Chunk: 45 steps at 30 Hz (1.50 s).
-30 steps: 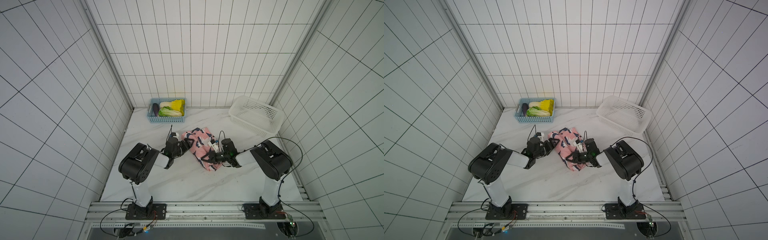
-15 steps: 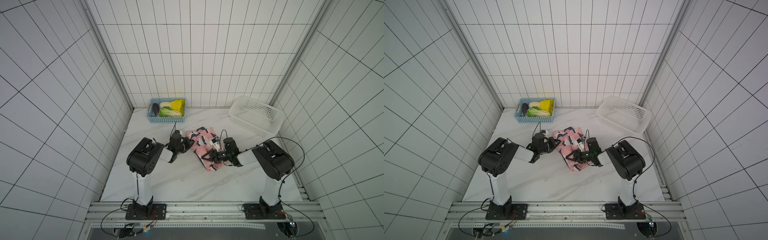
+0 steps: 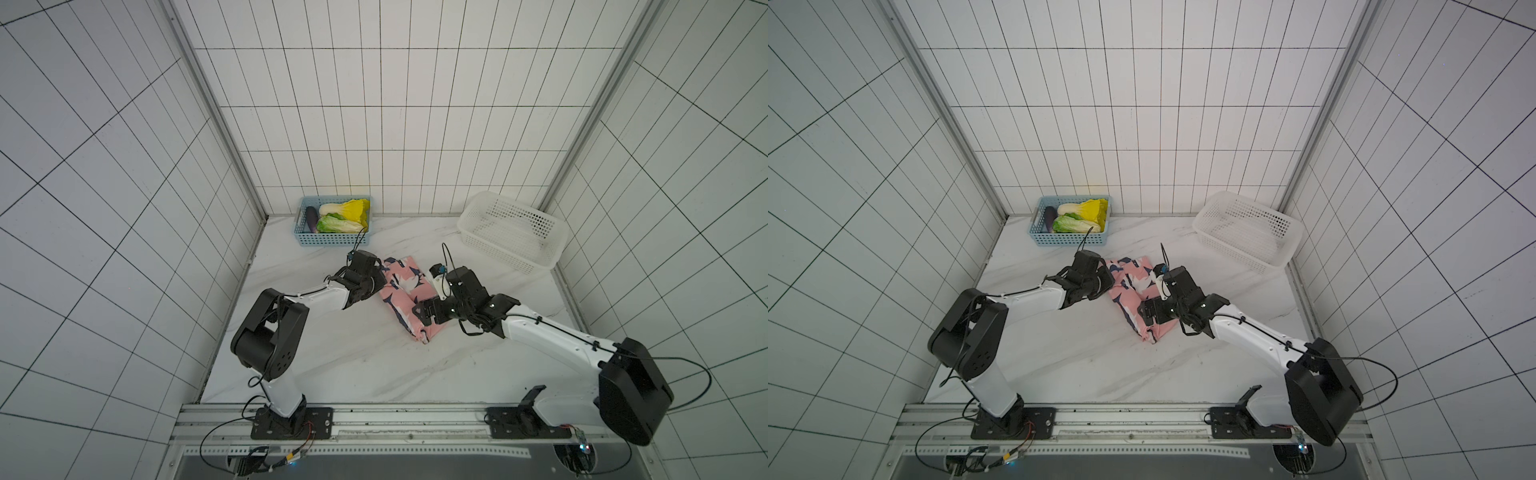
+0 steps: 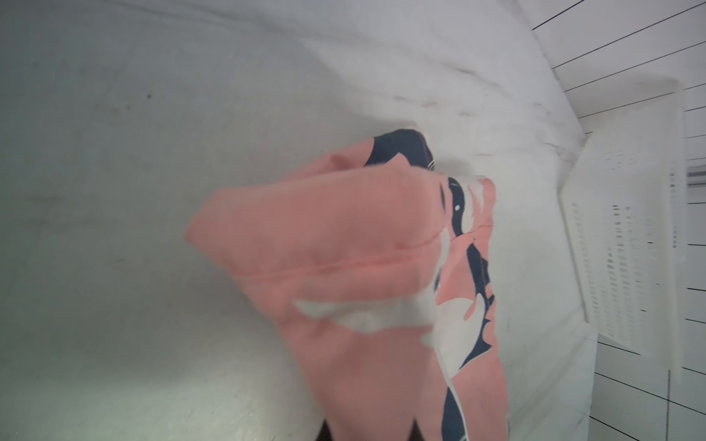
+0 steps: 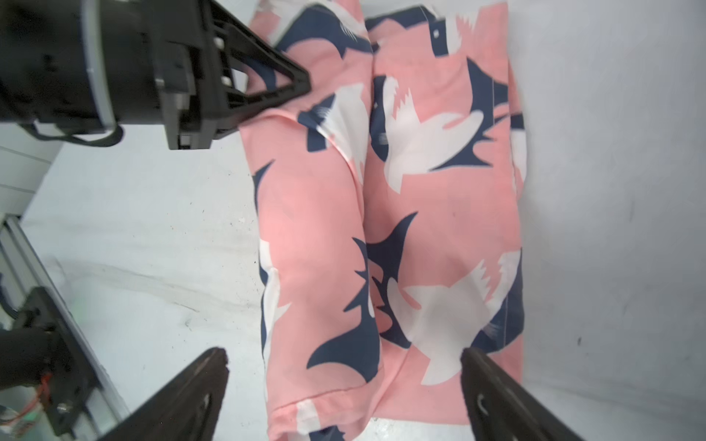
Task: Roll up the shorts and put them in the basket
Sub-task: Roll the shorts at the center of the board.
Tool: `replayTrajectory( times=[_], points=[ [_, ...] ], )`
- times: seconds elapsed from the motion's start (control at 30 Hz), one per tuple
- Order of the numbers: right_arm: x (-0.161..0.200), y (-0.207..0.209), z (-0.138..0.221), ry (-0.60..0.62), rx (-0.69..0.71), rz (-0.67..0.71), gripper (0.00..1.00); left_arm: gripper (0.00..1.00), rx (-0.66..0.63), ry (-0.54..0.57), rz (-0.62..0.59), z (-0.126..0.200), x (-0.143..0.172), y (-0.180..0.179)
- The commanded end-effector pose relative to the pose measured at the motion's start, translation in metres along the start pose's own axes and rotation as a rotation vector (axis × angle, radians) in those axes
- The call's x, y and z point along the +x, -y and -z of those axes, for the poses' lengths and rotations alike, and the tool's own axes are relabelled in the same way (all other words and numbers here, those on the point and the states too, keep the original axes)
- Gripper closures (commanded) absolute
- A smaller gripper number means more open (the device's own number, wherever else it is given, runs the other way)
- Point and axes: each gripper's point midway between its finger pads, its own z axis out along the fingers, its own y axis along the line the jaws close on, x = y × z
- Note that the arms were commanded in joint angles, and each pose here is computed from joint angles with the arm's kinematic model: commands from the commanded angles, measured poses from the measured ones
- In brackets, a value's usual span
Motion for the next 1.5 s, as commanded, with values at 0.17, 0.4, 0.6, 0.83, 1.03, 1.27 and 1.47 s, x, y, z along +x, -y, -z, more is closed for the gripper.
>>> replayTrajectory(
  times=[0.17, 0.4, 0.6, 0.83, 1.03, 1.27, 1.47],
  points=[
    [0.031, -0.028, -0.035, -0.133, 0.079, 0.337, 0.06, 1.00, -0.148, -0.092, 0.062, -0.003, 0.015, -0.020],
    [0.043, -0.014, -0.068, -0.178, 0.181, 0.358, 0.17, 1.00, -0.128, -0.129, 0.077, -0.003, 0.019, -0.012],
    [0.060, -0.007, -0.080, -0.229, 0.124, 0.263, 0.75, 1.00, -0.113, -0.133, 0.062, -0.001, 0.016, -0.010],
    [0.064, -0.005, -0.086, -0.228, -0.146, -0.072, 0.79, 0.33, 0.112, -0.004, 0.035, 0.024, -0.012, 0.014],
    [0.066, -0.005, -0.095, -0.246, -0.327, -0.272, 0.79, 0.24, 0.378, 0.114, 0.055, 0.063, -0.024, 0.021],
    [0.067, 0.000, -0.104, -0.256, -0.433, -0.418, 0.78, 0.23, 0.517, 0.071, 0.007, 0.046, 0.002, 0.023],
    [0.076, 0.002, -0.105, -0.287, -0.456, -0.447, 0.78, 0.22, 0.475, 0.046, -0.056, 0.012, 0.006, 0.026]
  ],
)
